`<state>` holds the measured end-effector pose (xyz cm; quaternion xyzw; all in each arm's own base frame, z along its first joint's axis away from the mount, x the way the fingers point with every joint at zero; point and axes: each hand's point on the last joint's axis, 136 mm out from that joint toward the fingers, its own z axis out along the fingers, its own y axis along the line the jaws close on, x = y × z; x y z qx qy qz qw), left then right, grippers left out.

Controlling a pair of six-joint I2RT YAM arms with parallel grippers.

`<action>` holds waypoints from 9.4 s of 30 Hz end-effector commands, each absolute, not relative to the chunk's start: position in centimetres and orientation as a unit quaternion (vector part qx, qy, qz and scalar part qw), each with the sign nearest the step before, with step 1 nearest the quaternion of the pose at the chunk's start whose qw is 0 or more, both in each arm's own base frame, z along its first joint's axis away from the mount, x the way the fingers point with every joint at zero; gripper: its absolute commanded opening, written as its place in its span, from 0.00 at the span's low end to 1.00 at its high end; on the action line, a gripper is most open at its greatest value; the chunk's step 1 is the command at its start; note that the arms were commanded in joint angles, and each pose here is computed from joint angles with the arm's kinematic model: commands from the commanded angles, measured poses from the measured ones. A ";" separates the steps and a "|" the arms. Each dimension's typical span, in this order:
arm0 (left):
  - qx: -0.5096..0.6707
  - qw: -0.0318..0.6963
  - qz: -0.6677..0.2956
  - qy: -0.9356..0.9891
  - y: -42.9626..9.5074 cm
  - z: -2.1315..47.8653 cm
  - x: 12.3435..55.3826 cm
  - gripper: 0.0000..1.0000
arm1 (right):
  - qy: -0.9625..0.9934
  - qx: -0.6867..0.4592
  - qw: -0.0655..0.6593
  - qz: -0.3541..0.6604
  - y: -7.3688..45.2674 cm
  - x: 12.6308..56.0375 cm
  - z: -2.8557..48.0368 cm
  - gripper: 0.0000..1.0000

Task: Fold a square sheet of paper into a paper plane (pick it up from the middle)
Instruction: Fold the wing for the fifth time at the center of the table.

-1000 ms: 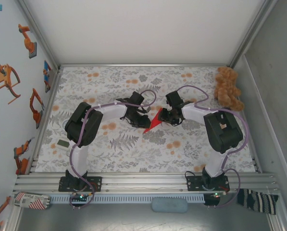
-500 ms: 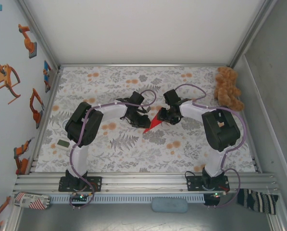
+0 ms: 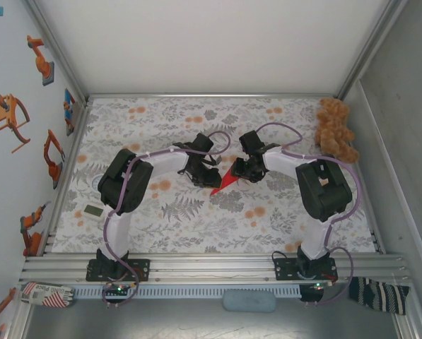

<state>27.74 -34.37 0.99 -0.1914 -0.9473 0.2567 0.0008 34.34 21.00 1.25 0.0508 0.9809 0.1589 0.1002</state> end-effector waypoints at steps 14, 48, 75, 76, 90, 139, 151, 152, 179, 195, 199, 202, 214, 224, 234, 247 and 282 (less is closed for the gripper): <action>-0.176 0.085 0.122 -0.973 -29.7 -6.2 23.8 0.20 | 0.973 0.057 0.125 0.183 21.2 34.5 3.3 0.53; -0.171 0.082 0.133 -0.973 -30.1 -5.8 24.2 0.19 | 0.928 0.062 0.144 0.337 26.3 33.9 4.0 0.10; -0.166 0.087 0.130 -0.974 -29.8 -6.1 24.0 0.19 | 0.944 0.072 0.134 0.292 24.7 33.3 2.4 0.09; -0.166 0.088 0.129 -0.974 -29.8 -6.2 24.0 0.19 | 0.945 0.072 0.133 0.291 24.7 33.3 2.3 0.09; -0.162 0.058 0.164 -0.971 -30.9 -3.2 25.5 0.21 | 0.956 0.031 0.131 0.262 23.1 31.1 -0.8 0.09; -0.101 0.025 0.303 -0.947 -35.5 0.8 26.1 0.06 | 0.953 -0.011 0.113 0.282 23.9 31.7 -1.5 0.05; -0.087 0.043 0.291 -0.952 -34.1 -0.9 25.0 0.07 | 0.959 -0.007 0.095 0.266 23.4 31.2 -2.6 0.05; -0.084 0.044 0.293 -0.952 -33.9 -1.0 24.9 0.07 | 0.961 -0.006 0.092 0.260 23.2 31.1 -2.8 0.05; -0.084 0.012 0.310 -0.947 -31.4 3.5 23.2 0.09 | 0.973 -0.006 0.074 0.221 22.0 30.4 -3.8 0.04; -0.099 -0.027 0.303 -0.947 -30.2 5.6 24.6 0.11 | 0.968 -0.005 0.082 0.238 22.4 30.5 -2.9 0.04; -0.105 -0.042 0.254 -0.961 -27.5 5.7 23.9 0.12 | 0.967 -0.006 0.083 0.239 22.5 30.6 -2.7 0.04; -0.112 -0.059 0.297 -0.946 -29.4 7.4 24.8 0.13 | 0.967 -0.008 0.084 0.239 22.6 30.7 -2.6 0.04; -0.113 -0.032 0.357 -0.927 -37.0 4.9 28.8 0.06 | 0.968 -0.003 0.081 0.239 22.5 30.5 -2.8 0.04; -0.108 0.016 0.326 -0.939 -35.6 1.2 26.9 0.02 | 0.968 0.001 0.077 0.238 22.5 30.5 -3.0 0.04; -0.122 0.037 0.260 -0.957 -31.6 -1.2 23.6 0.02 | 0.976 0.010 0.060 0.211 21.6 30.0 -3.9 0.03; -0.162 0.024 0.219 -0.962 -27.6 0.8 20.3 0.02 | 0.977 0.014 0.059 0.207 21.5 30.1 -4.1 0.02; -0.151 0.005 0.265 -0.952 -31.6 -1.3 23.3 0.00 | 0.978 0.019 0.052 0.203 21.4 29.9 -4.7 0.00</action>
